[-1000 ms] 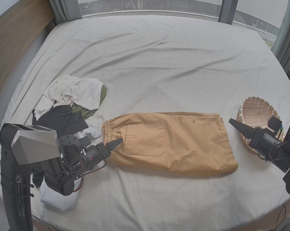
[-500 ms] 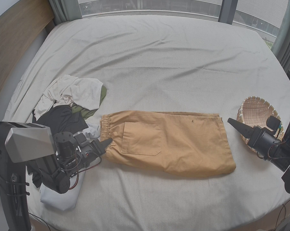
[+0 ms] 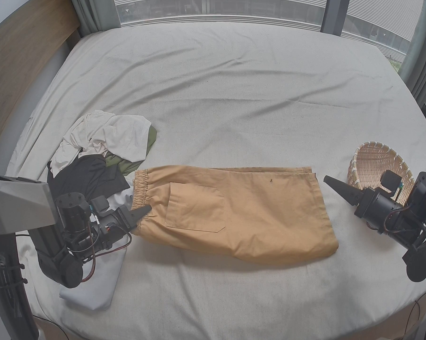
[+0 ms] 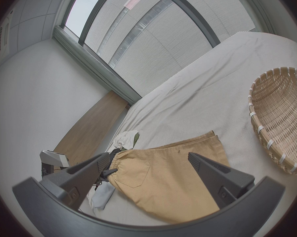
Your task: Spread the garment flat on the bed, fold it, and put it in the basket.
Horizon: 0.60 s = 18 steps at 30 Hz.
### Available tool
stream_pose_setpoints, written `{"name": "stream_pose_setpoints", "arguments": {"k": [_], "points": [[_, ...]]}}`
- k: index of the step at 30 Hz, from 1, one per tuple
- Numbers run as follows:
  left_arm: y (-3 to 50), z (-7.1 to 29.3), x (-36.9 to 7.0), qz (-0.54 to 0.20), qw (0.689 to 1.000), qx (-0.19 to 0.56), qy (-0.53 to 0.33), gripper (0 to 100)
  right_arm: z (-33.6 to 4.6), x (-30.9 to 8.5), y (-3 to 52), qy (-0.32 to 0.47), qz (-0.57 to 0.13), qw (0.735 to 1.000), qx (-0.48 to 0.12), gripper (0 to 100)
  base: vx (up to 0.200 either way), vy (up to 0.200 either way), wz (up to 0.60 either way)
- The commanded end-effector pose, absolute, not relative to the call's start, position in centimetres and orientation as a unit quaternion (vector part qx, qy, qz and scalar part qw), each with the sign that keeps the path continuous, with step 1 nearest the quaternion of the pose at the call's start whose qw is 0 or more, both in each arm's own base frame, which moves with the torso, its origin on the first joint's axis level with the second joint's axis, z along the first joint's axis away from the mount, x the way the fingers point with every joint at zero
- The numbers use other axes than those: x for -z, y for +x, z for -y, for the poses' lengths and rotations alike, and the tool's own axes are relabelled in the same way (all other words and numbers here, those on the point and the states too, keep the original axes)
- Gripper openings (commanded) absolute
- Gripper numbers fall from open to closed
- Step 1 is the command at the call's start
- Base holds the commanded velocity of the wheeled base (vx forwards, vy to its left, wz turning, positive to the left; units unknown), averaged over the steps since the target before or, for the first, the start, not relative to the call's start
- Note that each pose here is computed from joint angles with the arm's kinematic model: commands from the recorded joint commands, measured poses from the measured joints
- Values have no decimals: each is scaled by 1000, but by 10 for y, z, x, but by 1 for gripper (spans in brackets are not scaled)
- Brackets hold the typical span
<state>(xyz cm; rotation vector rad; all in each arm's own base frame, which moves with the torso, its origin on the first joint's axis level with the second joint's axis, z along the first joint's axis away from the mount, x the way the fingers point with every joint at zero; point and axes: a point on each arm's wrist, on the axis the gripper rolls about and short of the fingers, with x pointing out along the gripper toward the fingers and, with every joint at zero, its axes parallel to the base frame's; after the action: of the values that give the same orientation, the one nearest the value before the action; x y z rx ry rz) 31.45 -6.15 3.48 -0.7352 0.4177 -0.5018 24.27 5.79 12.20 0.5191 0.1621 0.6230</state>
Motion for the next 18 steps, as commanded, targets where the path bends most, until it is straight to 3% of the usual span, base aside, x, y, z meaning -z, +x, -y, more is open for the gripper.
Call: {"name": "stream_pose_setpoints", "arguments": {"k": [1, 18], "points": [[312, 47, -41, -192, 883, 237, -357, 0, -57, -112, 249, 255, -96, 916, -294, 100, 0, 0, 0], [312, 43, -43, -189, 884, 237, -357, 0, -58, -110, 248, 256, -101, 915, -294, 100, 0, 0, 0]]}}
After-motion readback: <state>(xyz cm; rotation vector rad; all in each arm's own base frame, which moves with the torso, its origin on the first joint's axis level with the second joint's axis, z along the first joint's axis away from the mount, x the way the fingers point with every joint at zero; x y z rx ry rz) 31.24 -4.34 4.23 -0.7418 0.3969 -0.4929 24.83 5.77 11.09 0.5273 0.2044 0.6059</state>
